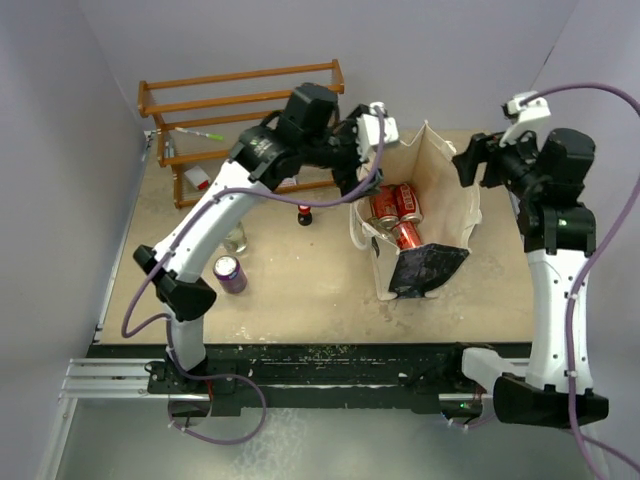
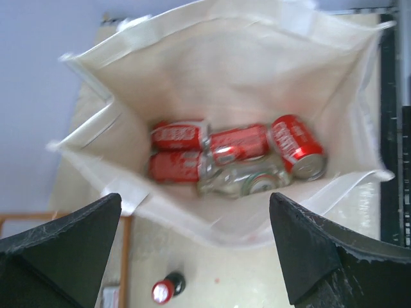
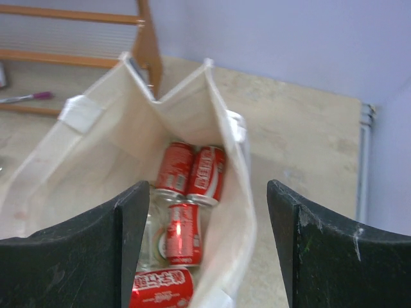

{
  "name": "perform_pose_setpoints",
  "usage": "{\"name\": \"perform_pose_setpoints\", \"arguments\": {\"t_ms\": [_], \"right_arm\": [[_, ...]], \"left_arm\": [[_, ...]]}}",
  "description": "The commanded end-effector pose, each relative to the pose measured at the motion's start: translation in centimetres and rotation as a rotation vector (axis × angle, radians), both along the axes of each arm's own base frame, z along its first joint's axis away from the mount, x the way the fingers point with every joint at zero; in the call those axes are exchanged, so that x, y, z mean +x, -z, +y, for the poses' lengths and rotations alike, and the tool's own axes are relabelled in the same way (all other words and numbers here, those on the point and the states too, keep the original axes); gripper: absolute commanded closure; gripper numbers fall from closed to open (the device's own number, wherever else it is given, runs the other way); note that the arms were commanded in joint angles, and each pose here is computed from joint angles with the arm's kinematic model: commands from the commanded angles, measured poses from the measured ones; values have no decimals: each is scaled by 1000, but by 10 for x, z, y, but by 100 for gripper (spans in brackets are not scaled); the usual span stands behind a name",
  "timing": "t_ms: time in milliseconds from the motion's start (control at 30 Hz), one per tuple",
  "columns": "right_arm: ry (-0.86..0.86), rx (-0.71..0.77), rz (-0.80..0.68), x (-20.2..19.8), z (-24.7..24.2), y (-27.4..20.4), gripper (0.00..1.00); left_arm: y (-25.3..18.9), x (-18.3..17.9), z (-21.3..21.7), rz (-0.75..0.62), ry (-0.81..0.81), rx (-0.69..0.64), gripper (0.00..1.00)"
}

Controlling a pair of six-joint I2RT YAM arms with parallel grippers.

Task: Place the beverage into the canvas bag
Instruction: Place the drink in the canvas bag, then pick up the drink from the center of the board.

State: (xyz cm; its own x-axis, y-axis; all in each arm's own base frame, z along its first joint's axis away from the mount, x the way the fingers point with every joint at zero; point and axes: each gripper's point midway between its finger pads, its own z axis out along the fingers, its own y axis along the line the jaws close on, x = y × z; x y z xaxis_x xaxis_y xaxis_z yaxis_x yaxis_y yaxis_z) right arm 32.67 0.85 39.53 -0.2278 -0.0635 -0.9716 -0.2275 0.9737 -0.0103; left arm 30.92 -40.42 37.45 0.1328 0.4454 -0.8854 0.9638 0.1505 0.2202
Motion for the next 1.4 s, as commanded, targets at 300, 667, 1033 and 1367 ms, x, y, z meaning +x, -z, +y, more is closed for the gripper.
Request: {"name": "perform_pose_setpoints", "arguments": {"t_ms": [300, 667, 1033, 1367], "right_arm": [[-182, 7, -98, 28, 69, -32, 25], [-182, 33, -57, 42, 73, -18, 25], [-173, 36, -41, 43, 72, -7, 25], [-161, 27, -44, 37, 69, -4, 25]], "left_arm": [[32, 112, 243, 67, -702, 111, 1], [132, 72, 340, 399, -920, 278, 1], [177, 48, 345, 574, -912, 364, 12], [206, 49, 341, 673, -890, 403, 36]]}}
